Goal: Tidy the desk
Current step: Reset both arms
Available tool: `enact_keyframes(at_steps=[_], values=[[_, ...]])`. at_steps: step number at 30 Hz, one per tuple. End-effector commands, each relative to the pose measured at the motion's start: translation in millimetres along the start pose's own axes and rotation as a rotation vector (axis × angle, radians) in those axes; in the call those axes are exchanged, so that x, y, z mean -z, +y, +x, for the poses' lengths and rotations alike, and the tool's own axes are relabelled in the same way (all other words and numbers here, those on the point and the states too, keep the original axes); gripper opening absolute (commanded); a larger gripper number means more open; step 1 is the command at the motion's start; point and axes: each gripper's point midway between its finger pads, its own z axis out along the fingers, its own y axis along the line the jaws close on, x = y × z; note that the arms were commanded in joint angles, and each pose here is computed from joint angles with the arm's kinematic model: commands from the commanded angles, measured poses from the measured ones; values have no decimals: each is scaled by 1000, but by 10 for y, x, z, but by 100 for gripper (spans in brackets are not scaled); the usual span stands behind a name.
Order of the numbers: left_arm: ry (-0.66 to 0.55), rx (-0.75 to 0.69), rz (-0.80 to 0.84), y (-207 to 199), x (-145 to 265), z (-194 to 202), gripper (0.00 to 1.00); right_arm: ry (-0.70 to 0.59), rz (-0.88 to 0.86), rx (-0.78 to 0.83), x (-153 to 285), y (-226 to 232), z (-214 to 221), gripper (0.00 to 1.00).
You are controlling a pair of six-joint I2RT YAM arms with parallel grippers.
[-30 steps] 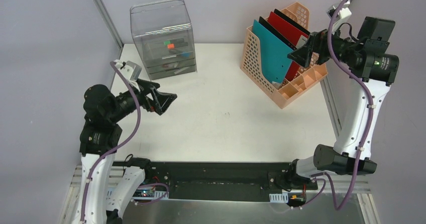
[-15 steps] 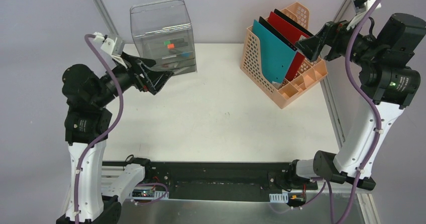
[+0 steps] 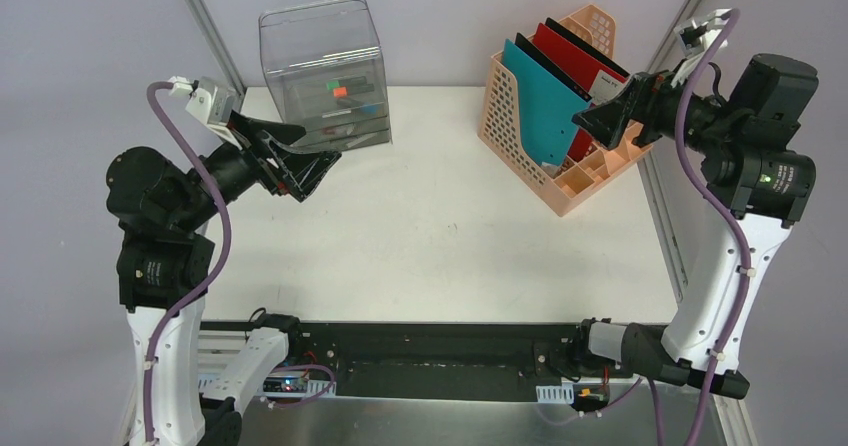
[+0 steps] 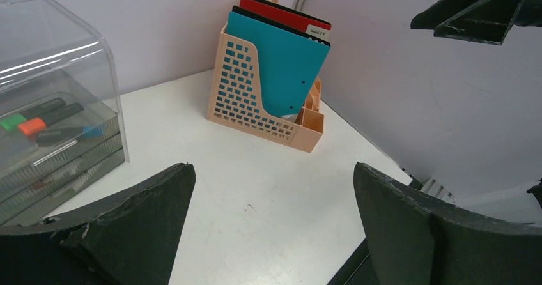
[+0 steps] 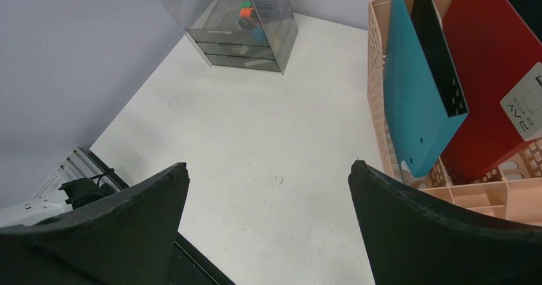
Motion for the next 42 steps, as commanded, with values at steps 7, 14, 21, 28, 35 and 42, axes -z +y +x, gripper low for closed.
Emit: enact_keyframes(at_steps=[7,14,21,28,35,42], values=[[53,15,-7,146,-30,340,99,-35,-111,3,-69,121,62,99],[63,-10,33,201,-102,472,99,-36,-196,-36,-113,166,77,99],[53,-41,128,179,-175,607,99,-28,-173,-49,-107,53,175,99],[-5,-123,158,144,-120,636,99,4,-85,26,-103,-163,276,99],[-5,-153,115,262,-106,751,99,-4,-97,31,-69,-185,258,99],[0,-155,102,305,-126,775,99,-10,-83,29,-59,-246,253,99]])
